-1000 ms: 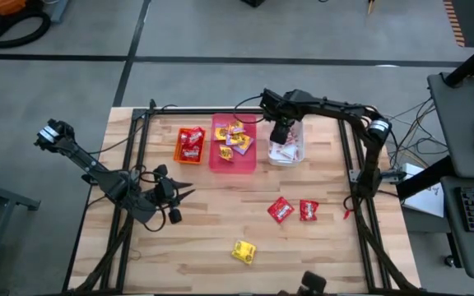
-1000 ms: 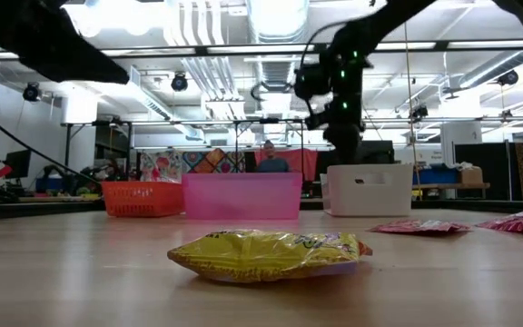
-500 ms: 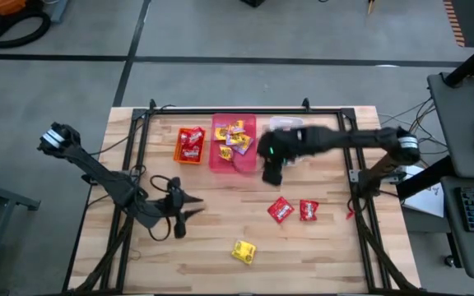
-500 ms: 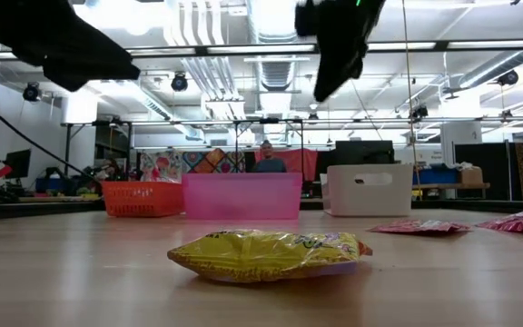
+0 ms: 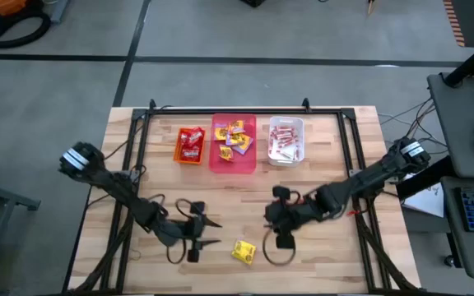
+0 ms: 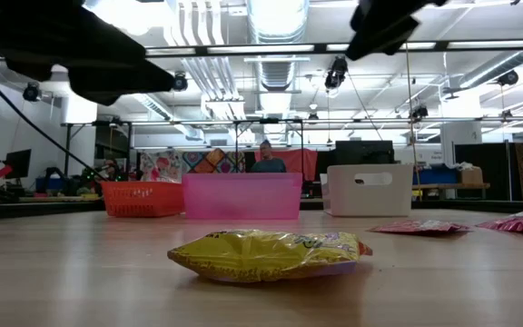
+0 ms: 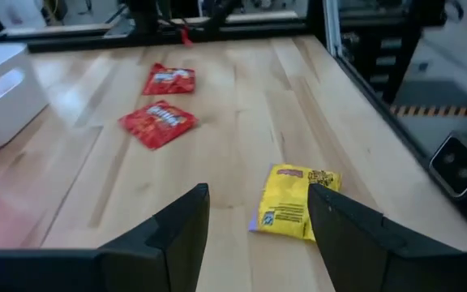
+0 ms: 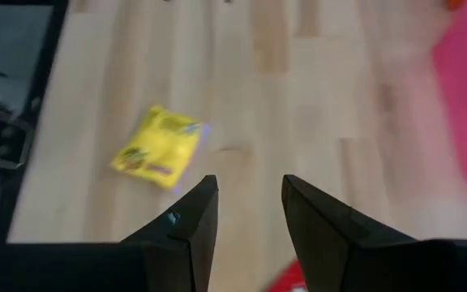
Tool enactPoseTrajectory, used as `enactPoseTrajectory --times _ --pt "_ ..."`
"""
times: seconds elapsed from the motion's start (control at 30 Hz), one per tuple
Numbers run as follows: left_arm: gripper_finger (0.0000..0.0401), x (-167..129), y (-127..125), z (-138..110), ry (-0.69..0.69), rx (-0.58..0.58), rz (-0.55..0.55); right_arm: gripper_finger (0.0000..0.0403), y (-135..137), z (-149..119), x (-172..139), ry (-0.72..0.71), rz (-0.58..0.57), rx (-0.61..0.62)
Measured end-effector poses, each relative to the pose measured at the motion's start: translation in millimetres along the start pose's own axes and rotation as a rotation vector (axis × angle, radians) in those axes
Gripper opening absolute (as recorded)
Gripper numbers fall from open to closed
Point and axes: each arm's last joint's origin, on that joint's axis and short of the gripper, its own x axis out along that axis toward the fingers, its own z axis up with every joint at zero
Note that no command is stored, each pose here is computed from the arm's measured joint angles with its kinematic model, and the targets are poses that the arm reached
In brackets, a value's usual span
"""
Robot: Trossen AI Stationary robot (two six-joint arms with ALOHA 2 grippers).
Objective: Organize candy in baskets
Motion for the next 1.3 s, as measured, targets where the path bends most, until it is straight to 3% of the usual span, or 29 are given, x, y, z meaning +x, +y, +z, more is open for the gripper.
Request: enactPoseTrajectory --times 0.17,0.33,0.53,0.77,0.93,1.3 --pt "0.0194 28 -21 -5 0.034 0.124 -0.005 0.0134 28 -18 8 -0.045 0.056 -0.03" --pt "0.0194 46 -31 -17 0.073 0.154 0.003 0.0134 43 -38 30 -0.128 0.116 -0.116" --pt "0.0194 52 -38 -18 0.061 0.082 0.005 0.0134 54 -55 67 -0.112 0.146 -0.213" --pt "0.0194 45 -43 -20 0.077 0.056 0.005 0.0134 71 -53 96 -0.065 0.212 -0.326" --pt "0.0194 43 -42 -26 0.105 0.011 0.012 0.0134 80 -52 113 -0.034 0.201 -0.419" --pt "0.0194 48 -44 -39 0.126 0.007 0.017 0.0135 85 -54 140 -0.018 0.104 -0.45"
